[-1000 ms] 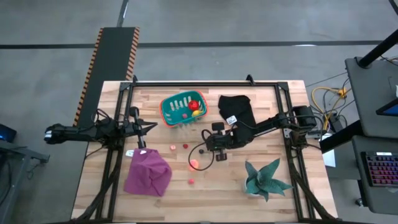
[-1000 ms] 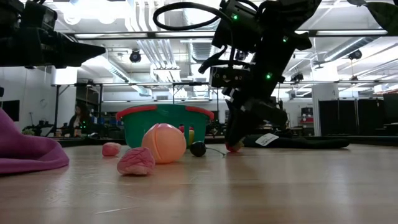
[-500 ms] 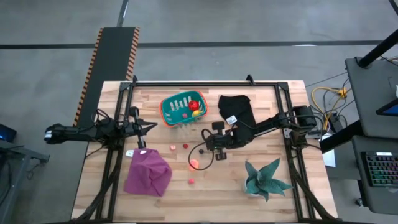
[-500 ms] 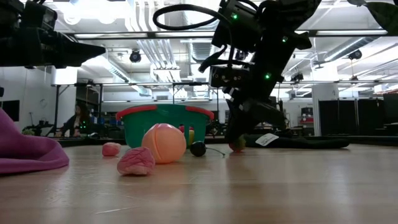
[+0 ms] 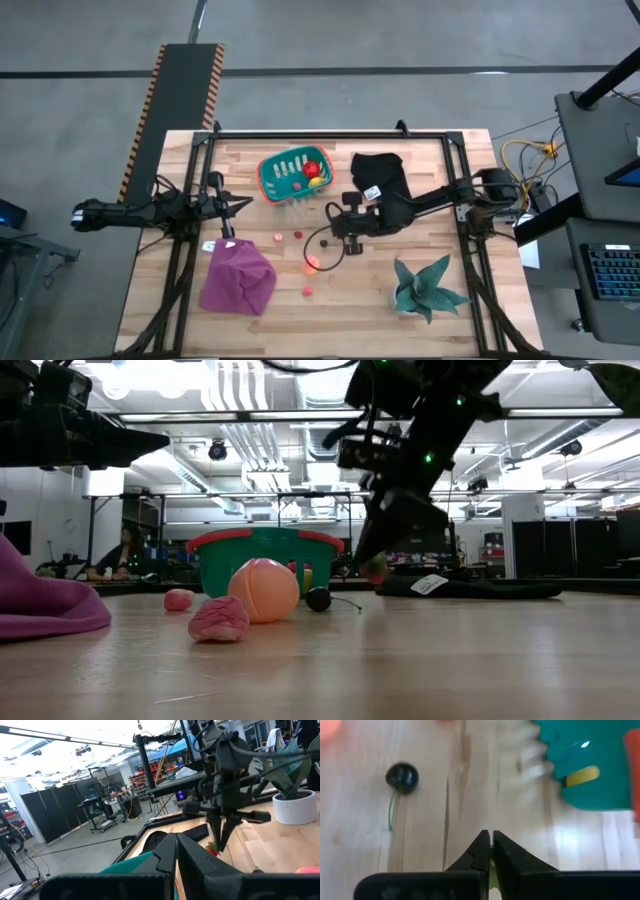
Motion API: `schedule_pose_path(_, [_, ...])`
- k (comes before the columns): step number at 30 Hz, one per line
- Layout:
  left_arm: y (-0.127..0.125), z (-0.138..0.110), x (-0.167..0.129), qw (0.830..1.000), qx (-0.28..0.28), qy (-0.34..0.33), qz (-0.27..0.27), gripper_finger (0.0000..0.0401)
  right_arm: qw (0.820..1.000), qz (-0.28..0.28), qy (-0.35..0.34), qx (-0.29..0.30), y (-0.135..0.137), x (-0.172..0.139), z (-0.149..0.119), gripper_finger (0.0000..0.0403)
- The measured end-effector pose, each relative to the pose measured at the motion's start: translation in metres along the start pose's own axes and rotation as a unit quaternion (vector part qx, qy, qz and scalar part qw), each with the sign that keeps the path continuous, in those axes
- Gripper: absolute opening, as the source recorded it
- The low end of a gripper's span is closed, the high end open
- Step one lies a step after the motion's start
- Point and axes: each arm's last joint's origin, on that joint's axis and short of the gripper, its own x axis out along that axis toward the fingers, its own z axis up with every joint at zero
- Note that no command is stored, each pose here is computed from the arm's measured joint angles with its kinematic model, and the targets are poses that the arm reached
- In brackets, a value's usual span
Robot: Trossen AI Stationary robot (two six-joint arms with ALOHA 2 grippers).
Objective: Pick and placing Produce into tupperware
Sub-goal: Put the red strawberry into the basket
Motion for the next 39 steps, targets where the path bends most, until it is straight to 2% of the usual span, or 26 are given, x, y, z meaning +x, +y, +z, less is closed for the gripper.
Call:
schedule_pose_path(10, [0.0,0.0,0.0,1.0,0.0,0.0,0.0,0.0002,0.997,-0.01,-0.063,0.033,-0.015,-0.033,0.021,0.0009])
schedule_pose_path(13, [0.0,0.0,0.0,1.0,0.0,0.0,0.0,0.0002,0.993,-0.013,-0.098,0.064,-0.021,-0.04,0.033,0.0009])
schedule_pose_path(16, [0.0,0.0,0.0,1.0,0.0,-0.001,0.001,0.0002,0.978,-0.011,-0.157,0.138,-0.031,-0.047,0.046,0.0009])
schedule_pose_path(21, [0.0,0.0,0.0,1.0,0.0,0.001,0.0,0.0002,0.949,0.019,-0.24,0.204,-0.049,-0.063,0.059,0.0008])
schedule_pose_path(29, [0.0,0.0,0.0,1.0,0.0,0.0,0.0,0.0002,0.906,0.127,-0.252,0.317,-0.07,-0.068,0.058,0.0008])
schedule_pose_path(33, [0.0,0.0,0.0,1.0,0.0,0.0,0.001,0.0002,0.897,0.144,-0.249,0.335,-0.071,-0.068,0.057,0.0008])
schedule_pose_path(39, [0.0,0.0,0.0,1.0,0.0,0.001,0.0,0.0002,0.896,0.153,-0.248,0.336,-0.071,-0.068,0.057,0.0008])
